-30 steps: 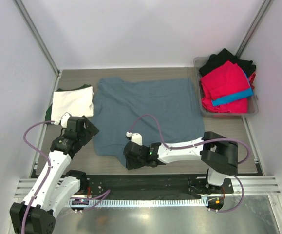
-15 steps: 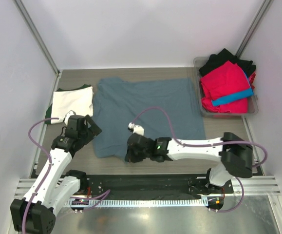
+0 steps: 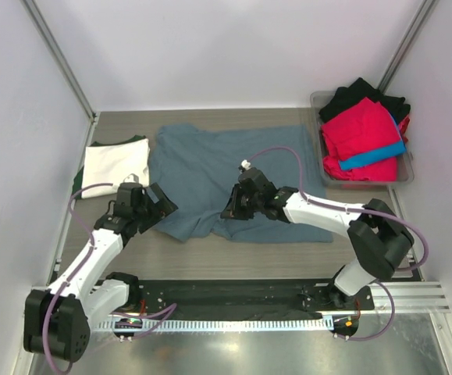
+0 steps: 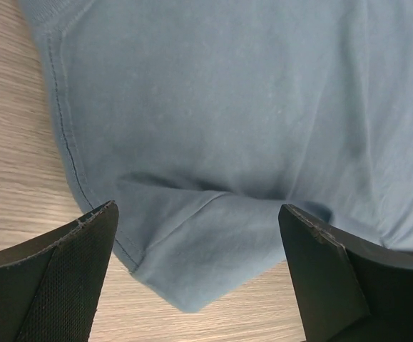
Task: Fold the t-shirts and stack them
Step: Flatten the tshirt out
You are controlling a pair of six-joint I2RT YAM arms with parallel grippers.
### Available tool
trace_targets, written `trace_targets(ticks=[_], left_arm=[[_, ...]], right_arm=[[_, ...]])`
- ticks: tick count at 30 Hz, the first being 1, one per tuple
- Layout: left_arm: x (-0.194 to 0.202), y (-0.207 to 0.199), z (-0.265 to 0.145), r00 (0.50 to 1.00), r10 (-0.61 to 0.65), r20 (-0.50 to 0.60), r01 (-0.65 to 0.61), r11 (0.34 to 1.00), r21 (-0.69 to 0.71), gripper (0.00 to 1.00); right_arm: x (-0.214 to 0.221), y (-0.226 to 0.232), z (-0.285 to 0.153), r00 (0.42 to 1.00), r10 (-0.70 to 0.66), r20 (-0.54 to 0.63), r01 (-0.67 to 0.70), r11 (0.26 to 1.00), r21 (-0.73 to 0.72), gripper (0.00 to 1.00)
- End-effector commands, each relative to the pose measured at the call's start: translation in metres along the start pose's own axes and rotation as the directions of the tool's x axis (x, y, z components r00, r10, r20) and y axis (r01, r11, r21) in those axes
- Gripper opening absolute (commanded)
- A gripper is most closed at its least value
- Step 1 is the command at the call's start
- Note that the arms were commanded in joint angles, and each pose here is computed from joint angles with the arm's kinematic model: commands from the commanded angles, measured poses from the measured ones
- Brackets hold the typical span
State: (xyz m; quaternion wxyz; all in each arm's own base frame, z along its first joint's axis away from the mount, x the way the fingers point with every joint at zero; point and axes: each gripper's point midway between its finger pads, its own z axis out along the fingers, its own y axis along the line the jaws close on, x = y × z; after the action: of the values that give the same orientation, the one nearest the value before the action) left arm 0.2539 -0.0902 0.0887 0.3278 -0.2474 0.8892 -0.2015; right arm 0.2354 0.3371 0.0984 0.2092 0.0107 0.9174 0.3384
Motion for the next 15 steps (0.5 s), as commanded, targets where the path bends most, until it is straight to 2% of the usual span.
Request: trace_targets(ticks=[1, 6, 10, 15], left_arm=[[-0.006, -0.021, 0.005, 0.999, 0.05, 0.005, -0.05, 0.995, 0.087, 0.94], [0.004, -0.042, 0.002, 0.993, 0.12, 0.0, -0.119, 0.981, 0.152, 0.92], [0.006, -0.064, -0.007, 0.982, 0.186, 0.041, -0.19, 0.954, 0.232, 0.91], [0.004, -0.067, -0.012, 0.976, 0.21, 0.064, -0.219, 0.948, 0.232, 0.89]], right_arm=[[-0.018, 0.005, 0.008, 1.0, -0.022, -0.007, 0.022, 0.999, -0.048, 0.1], [-0.04, -0.017, 0.023, 1.0, 0.021, 0.017, -0.021, 1.0, 0.0, 0.11], [-0.056, -0.031, 0.037, 0.997, 0.071, 0.03, -0.072, 0.997, 0.01, 0.11], [-0.066, -0.045, 0.052, 0.995, 0.096, 0.029, -0.097, 0.995, 0.032, 0.11]])
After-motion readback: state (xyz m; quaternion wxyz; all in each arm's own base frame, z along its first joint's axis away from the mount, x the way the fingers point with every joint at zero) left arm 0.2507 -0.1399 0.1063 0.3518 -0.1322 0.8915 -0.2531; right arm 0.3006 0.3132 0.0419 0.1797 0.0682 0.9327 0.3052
